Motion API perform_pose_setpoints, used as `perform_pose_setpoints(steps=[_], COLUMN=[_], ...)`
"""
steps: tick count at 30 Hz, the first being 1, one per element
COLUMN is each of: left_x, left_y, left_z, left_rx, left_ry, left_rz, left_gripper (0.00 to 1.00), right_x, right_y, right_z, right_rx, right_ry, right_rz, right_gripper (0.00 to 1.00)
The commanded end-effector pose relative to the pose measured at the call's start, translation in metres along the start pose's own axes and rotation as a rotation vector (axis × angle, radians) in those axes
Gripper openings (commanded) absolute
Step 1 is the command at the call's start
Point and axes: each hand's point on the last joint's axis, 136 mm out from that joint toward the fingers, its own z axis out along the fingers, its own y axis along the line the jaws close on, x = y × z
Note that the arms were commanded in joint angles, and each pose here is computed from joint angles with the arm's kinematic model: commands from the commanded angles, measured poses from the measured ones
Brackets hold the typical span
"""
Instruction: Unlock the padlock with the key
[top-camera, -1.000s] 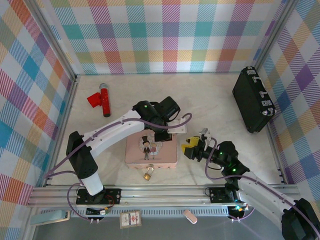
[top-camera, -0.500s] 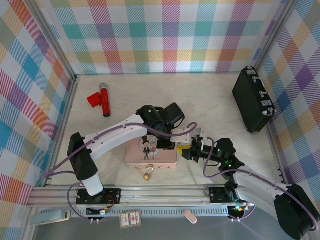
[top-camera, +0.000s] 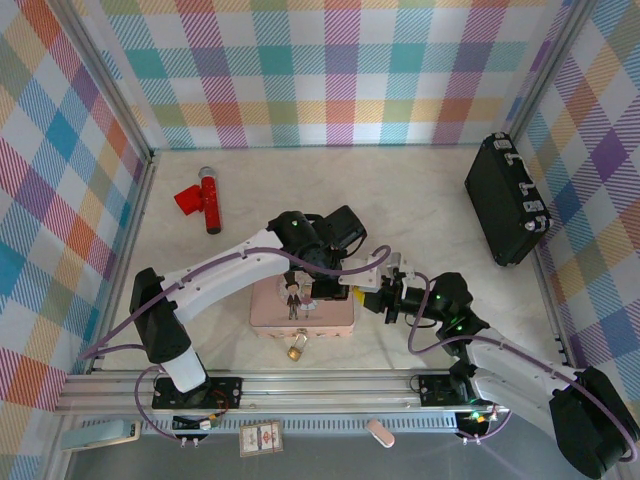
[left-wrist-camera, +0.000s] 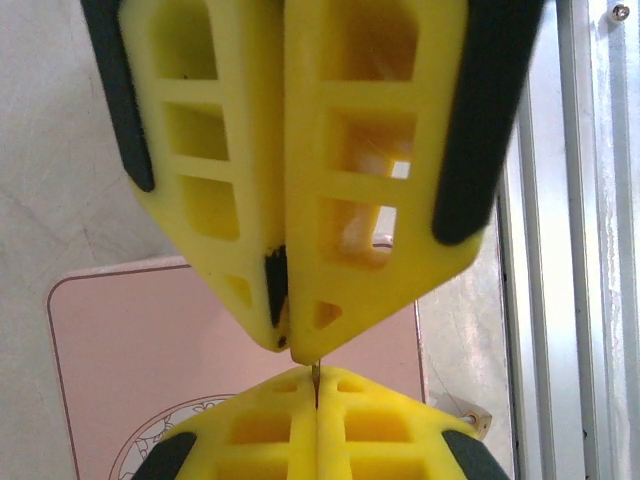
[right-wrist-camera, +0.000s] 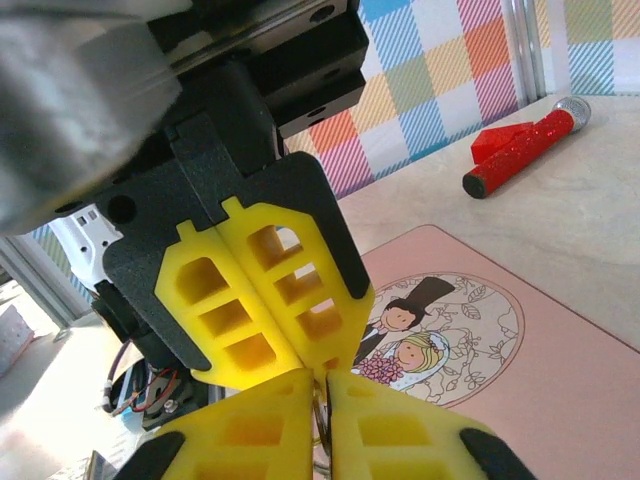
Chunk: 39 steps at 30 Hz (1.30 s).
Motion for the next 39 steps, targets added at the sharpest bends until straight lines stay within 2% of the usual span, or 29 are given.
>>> perform_pose_setpoints(steps=[1, 5, 16, 24, 29, 39], left_x=[-0.0037, -0.0050, -0.0079, -0.0088, -0.0093, -0.0082], left_y=[-0.0081, -0.0065, -0.0065, -0.0055, -0.0057, -0.0085], left_z=[-0.0101, -0.0129, -0.0145, -0.0149, -0.0149, -0.0131], left_rx=[-0.008, -0.024, -0.028, -0.033, -0.030, -0.016], left_ry=[-0.033, -0.047, -0.065, -0.066, -0.067, -0.066], left_rz=[0.036, 0.040, 0.045, 0.046, 0.047, 0.045], left_gripper=[0.00, 0.00, 0.00, 0.00, 0.00, 0.00], right_x=[-0.0052, -0.0035, -0.0036, -0.0014, -0.0035, -0.0086], right_y=[0.0038, 0.0056, 0.0078, 0.0060, 0.0041, 0.0031], right_z=[0.0014, 0.0004, 0.0019, 0.0028, 0.0019, -0.0007], right_rx=[-0.016, -0.023, -0.041, -0.035, -0.017, 0.008], right_ry=[0.002, 0.009, 0.021, 0.029, 0.021, 0.002], right_rz=[-0.032, -0.032, -0.034, -0.033, -0.037, -0.041], right_gripper=[0.12, 0.19, 0.21, 0.31, 0.25, 0.07])
